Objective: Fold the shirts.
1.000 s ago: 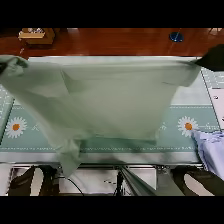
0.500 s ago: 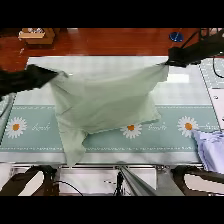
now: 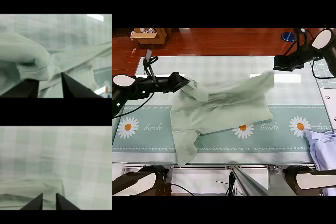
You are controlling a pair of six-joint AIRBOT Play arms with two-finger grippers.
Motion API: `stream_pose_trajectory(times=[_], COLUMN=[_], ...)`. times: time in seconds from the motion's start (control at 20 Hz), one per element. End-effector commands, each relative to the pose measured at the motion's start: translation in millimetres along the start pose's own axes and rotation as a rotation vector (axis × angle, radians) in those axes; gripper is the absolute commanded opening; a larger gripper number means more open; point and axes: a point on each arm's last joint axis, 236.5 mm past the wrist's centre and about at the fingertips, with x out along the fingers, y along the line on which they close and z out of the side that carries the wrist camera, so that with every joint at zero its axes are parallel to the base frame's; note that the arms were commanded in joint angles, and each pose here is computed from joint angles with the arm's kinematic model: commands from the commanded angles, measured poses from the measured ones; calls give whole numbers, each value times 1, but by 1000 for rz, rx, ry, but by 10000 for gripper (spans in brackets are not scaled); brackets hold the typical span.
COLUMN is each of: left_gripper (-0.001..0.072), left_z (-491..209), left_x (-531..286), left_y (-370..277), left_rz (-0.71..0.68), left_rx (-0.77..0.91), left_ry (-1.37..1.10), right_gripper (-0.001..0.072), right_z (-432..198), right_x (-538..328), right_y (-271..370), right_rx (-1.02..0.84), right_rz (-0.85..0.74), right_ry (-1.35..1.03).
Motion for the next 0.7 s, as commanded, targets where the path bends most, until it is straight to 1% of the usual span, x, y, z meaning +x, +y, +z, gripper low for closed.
stream_pose_trajectory(times=[0.0, 0.1, 0.15, 0.2, 0.25, 0.3, 0.35, 0.45, 0.5, 0.65], left_gripper=[414, 414, 414, 414, 437, 531, 550, 550, 550, 553], left_z=[8, 20, 17, 8, -9, -29, -50, -87, -103, -148], left_x=[-8, -41, -64, -85, -107, -123, -134, -139, -135, -123], left_y=[8, 29, 50, 73, 95, 110, 117, 122, 122, 127], left_rz=[5, 63, 125, 194, 255, 290, 290, 267, 258, 245], left_rx=[8, 66, 78, 42, -26, -93, -150, -232, -245, -290], left_ry=[20, 70, 126, 192, 271, 347, 417, 496, 515, 562], right_gripper=[263, 489, 503, 503, 503, 503, 503, 503, 503, 503], right_z=[-2, -12, -18, -25, -39, -53, -70, -106, -123, -162], right_x=[-9, -39, -55, -65, -71, -71, -67, -50, -41, -15], right_y=[-14, -49, -70, -87, -101, -111, -115, -105, -97, -82], right_rx=[-53, -129, -90, -40, 7, 55, 108, 170, 183, 202], right_rz=[-41, -162, -213, -230, -234, -219, -176, -40, 22, 110], right_ry=[21, 64, 78, 95, 144, 187, 234, 332, 378, 466])
